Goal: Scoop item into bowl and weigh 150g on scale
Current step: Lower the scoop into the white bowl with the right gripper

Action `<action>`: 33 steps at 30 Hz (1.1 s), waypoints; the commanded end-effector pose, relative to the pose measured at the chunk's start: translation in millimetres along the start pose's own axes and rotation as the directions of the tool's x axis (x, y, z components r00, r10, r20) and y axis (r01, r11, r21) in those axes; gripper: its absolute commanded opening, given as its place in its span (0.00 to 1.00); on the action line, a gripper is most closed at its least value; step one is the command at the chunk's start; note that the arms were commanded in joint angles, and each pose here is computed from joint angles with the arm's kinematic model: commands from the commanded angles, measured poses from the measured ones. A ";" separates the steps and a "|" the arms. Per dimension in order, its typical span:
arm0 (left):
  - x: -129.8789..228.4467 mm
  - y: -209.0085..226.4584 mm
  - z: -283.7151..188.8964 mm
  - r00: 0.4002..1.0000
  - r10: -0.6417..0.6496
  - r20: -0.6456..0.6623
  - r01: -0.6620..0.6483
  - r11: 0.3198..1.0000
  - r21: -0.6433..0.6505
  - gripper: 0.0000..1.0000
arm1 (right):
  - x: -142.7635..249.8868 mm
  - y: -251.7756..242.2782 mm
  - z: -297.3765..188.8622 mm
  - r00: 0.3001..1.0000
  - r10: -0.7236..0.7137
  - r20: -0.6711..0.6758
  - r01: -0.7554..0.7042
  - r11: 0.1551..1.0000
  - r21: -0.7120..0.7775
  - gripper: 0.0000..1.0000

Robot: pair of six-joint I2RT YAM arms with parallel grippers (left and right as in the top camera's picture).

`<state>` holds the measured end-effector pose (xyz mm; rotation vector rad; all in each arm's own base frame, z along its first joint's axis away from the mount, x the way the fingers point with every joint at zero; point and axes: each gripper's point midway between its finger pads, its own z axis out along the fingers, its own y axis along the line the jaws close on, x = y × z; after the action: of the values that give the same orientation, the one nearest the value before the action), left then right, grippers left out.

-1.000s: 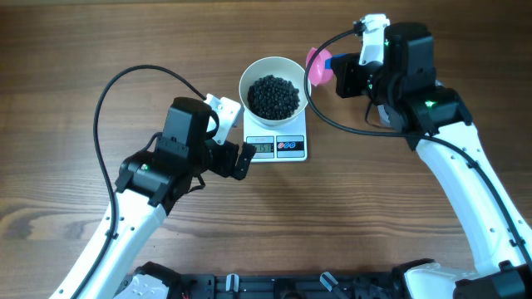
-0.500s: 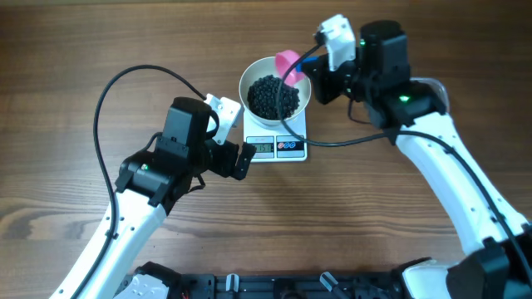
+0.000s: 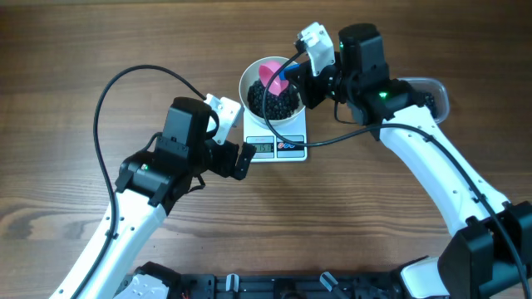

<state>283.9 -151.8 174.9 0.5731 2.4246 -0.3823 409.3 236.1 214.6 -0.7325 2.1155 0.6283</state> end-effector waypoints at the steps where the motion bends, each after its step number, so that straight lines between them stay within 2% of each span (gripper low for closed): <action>1: 1.5 -4.1 1.6 1.000 0.005 -0.004 -0.005 1.000 0.019 1.00 | -5.0 -3.9 1.9 1.000 -0.030 0.004 0.030 0.999 0.033 0.04; 24: 1.5 -4.1 1.6 1.000 0.005 -0.004 -0.005 1.000 0.019 1.00 | 19.3 -30.9 44.7 0.998 -0.038 -0.045 0.041 0.995 0.086 0.04; 33: 1.5 -4.1 1.6 1.000 0.005 -0.004 -0.005 1.000 0.019 1.00 | 8.4 -35.7 45.6 0.997 -0.083 -0.006 0.083 0.990 0.111 0.04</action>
<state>283.9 -151.8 174.9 0.5731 2.4246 -0.3823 445.4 236.2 172.7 -0.7379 2.1189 0.4977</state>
